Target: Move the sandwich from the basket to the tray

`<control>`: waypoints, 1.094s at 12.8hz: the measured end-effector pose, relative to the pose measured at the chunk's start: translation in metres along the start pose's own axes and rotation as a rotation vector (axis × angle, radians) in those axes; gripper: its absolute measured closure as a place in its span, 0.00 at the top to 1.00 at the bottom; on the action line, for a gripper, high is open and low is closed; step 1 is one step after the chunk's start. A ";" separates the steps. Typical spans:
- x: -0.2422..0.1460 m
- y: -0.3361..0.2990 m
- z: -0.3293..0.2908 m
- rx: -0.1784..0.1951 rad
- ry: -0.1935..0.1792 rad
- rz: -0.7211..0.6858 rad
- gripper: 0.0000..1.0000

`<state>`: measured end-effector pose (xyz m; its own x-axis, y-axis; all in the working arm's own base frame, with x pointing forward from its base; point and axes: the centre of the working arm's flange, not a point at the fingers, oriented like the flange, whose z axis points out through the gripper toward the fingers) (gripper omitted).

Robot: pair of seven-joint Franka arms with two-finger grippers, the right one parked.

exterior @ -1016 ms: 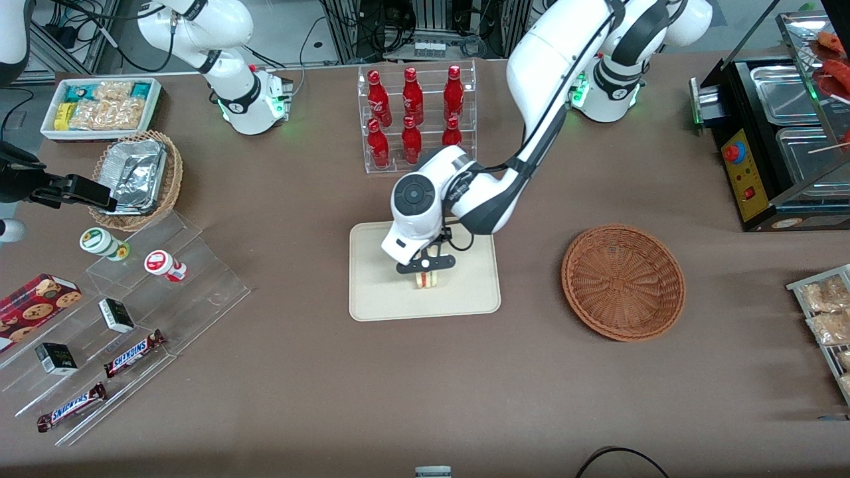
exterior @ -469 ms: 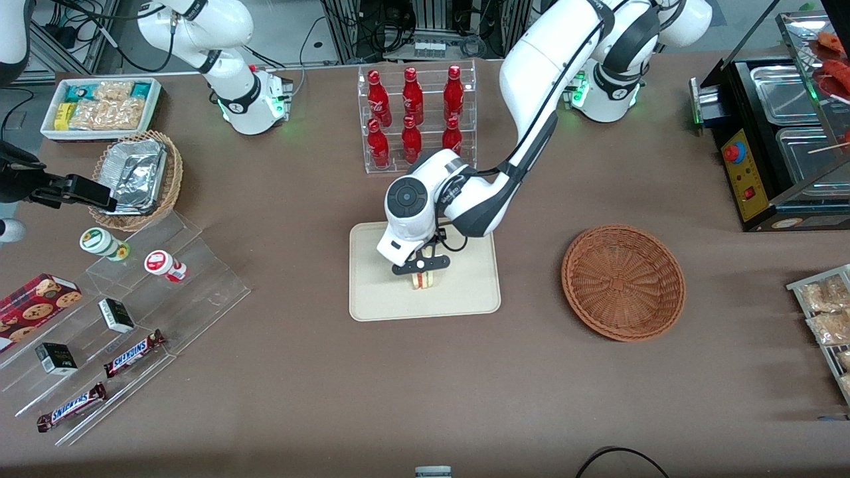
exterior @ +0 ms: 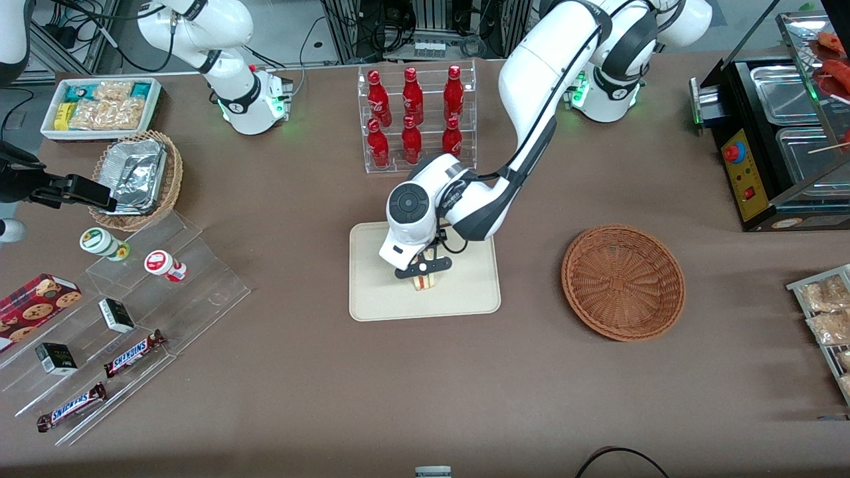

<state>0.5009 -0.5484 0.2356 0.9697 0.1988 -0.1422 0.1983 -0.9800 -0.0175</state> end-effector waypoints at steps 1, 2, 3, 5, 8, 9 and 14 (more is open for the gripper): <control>0.001 0.000 -0.002 -0.003 0.002 -0.001 0.52; 0.001 0.001 -0.004 -0.006 0.005 -0.001 0.63; 0.002 0.002 -0.007 -0.009 0.007 -0.002 0.71; 0.002 0.002 -0.022 -0.009 0.008 -0.001 0.94; -0.005 0.002 -0.067 -0.024 0.021 0.006 1.00; -0.009 0.001 -0.086 -0.031 0.028 0.010 1.00; -0.002 -0.034 -0.168 -0.012 0.029 0.086 1.00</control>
<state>0.5166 -0.5131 0.4031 0.9868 0.1147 -0.1140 0.1161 -0.9932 0.0051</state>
